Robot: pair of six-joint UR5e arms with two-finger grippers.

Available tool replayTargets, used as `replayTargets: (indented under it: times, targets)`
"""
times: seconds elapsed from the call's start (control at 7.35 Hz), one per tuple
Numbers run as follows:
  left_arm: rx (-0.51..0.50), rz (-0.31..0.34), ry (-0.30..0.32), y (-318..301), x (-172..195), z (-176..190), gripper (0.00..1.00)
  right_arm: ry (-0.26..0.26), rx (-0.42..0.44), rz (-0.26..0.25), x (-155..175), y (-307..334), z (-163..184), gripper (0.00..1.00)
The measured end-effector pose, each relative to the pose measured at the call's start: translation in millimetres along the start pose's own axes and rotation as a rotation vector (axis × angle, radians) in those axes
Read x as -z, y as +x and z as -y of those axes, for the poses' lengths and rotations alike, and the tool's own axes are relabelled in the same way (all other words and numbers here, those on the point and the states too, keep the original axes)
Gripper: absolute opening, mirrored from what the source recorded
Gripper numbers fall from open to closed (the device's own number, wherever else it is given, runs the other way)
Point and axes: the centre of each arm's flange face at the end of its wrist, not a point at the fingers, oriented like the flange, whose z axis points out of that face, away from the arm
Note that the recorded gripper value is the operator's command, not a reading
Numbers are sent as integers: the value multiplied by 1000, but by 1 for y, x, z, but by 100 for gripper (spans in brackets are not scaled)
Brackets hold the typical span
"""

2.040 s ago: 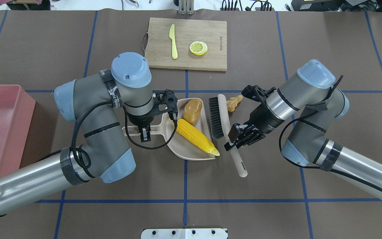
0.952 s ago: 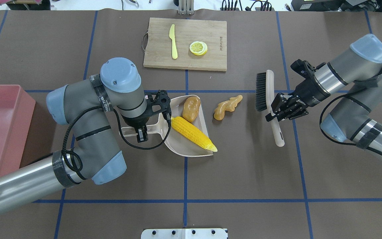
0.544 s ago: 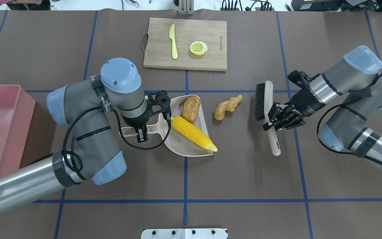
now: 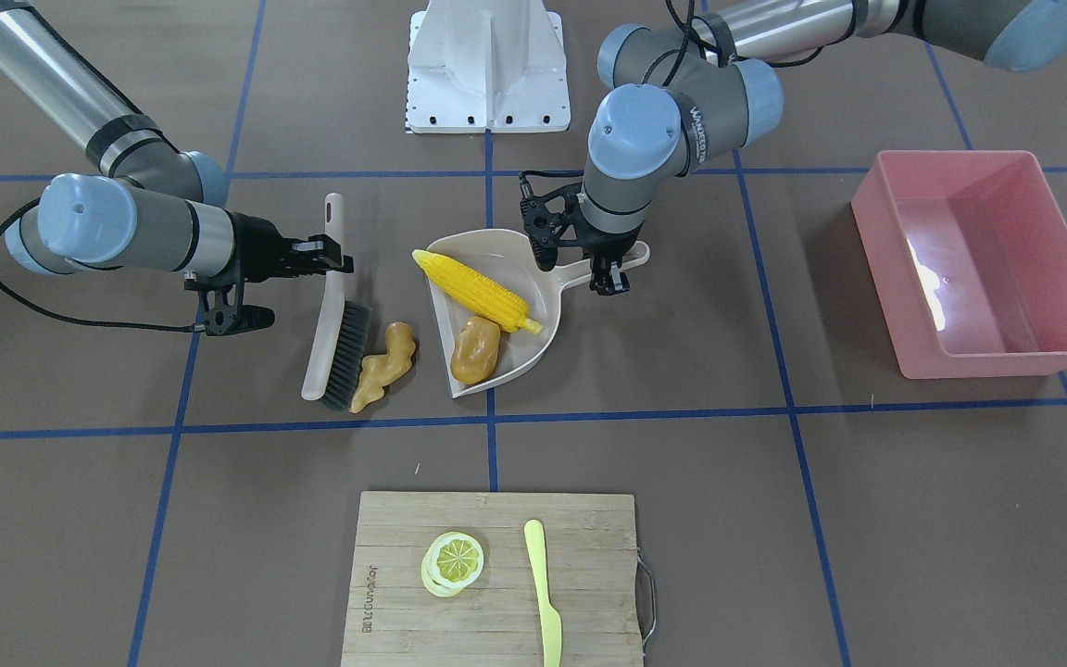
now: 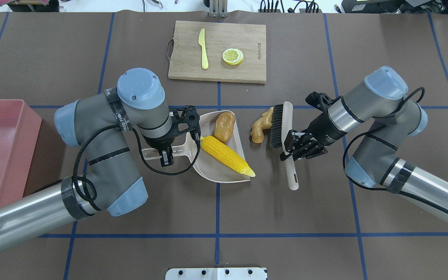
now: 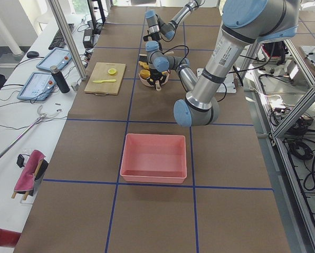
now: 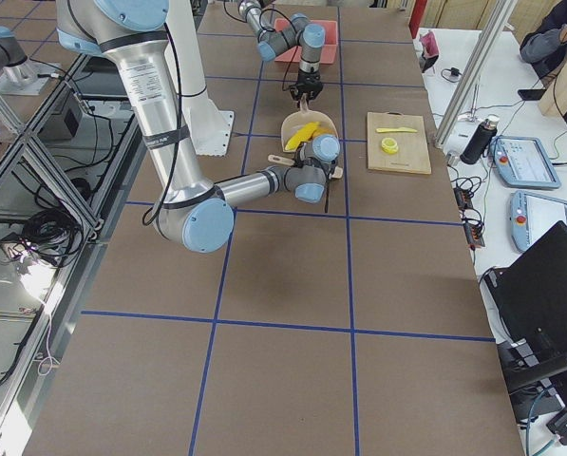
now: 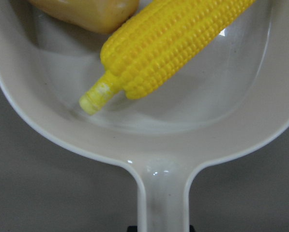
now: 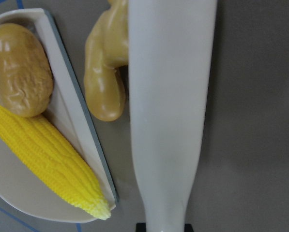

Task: Sweep and dump trash into bin
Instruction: 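Sweep the ginger into the dustpan with the right gripper's brush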

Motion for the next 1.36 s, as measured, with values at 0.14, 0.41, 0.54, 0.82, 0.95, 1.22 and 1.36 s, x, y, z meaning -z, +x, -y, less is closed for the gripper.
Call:
replayTargets:
  times: [0.14,0.41,0.54,0.82,0.95,1.22,1.36]
  targets:
    - [0,0,0,0,0,0,0,4,16,4,-9,-14,-1,0]
    - [-1,0,-1,0,0,0,0,-4,41,11,-27,-34,-8,0]
    - [-1,0,-3,0,-1,0,0,-5,56,15,-39,-45,-14,0]
    - [0,0,-5,0,-2,0,0,-4,87,25,-64,-67,-28,0]
    - [0,0,-5,0,-2,0,0,-5,98,34,-71,-79,-33,0]
    - [1,-1,-6,0,-2,-1,0,-4,111,42,-84,-92,-41,0]
    - [1,-2,-6,0,-2,-1,0,-6,115,43,-88,-94,-45,0]
